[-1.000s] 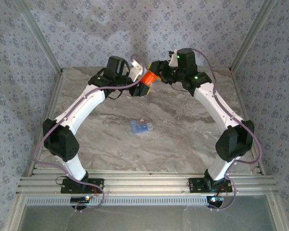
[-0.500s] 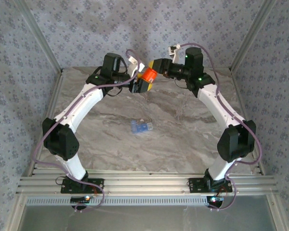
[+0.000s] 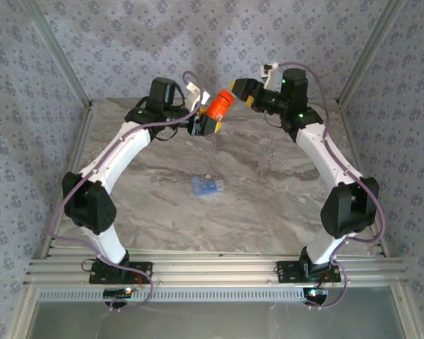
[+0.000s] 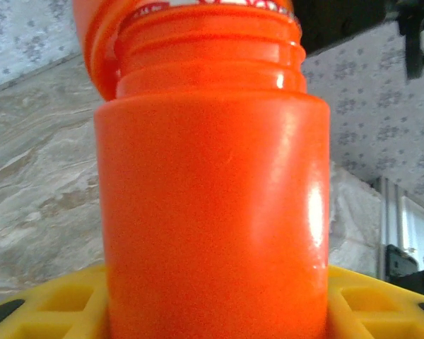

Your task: Sort the pills into containers

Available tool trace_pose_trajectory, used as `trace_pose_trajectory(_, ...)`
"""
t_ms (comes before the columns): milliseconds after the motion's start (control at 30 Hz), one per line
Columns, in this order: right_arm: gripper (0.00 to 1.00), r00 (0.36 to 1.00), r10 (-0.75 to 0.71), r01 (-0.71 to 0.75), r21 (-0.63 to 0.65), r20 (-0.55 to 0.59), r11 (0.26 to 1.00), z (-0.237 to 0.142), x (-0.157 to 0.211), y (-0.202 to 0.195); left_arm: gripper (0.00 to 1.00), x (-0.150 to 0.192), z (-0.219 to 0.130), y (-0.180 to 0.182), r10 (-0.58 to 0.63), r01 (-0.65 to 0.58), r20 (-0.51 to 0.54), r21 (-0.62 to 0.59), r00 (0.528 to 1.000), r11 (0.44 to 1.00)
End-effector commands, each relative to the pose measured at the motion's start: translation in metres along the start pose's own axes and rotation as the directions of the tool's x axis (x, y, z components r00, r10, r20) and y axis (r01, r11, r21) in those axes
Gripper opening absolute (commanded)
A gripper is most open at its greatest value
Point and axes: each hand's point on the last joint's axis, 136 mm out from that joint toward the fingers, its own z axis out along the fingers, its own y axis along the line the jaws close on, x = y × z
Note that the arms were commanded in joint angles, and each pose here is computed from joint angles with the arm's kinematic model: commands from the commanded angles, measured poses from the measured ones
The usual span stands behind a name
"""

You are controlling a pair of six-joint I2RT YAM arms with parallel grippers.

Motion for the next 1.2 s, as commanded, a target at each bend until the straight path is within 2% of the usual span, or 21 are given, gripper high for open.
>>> trace_pose_trajectory(0, 0.78, 0.989, 0.129, -0.136, 0.106, 0.069, 0.985, -0.014, -0.005, -0.010, 0.00, -0.008, -0.008, 0.004, 0.079, -0.079, 0.001, -0.082, 0.997, 0.993)
trace_pose_trajectory(167, 0.80, 0.978, 0.194, -0.204, 0.164, 0.071, 0.965, -0.008, 0.006, -0.022, 0.00, -0.001, -0.007, 0.010, 0.133, -0.136, -0.026, -0.157, 0.991, 0.978)
trace_pose_trajectory(433, 0.79, 0.970, 0.232, -0.242, 0.280, 0.071, 0.929, -0.013, 0.035, -0.071, 0.00, 0.007, -0.011, 0.017, 0.113, -0.113, -0.009, -0.187, 0.994, 0.976)
trace_pose_trajectory(767, 0.78, 0.965, 0.256, -0.258, 0.356, 0.053, 0.898, -0.023, 0.062, -0.095, 0.00, 0.012, -0.019, 0.026, 0.091, -0.083, 0.028, -0.226, 0.995, 0.971)
trace_pose_trajectory(1167, 0.78, 0.973, 0.199, -0.123, 0.474, -0.116, 0.872, -0.031, 0.126, -0.105, 0.00, 0.055, -0.033, 0.013, 0.038, -0.034, 0.011, -0.229, 0.999, 0.973)
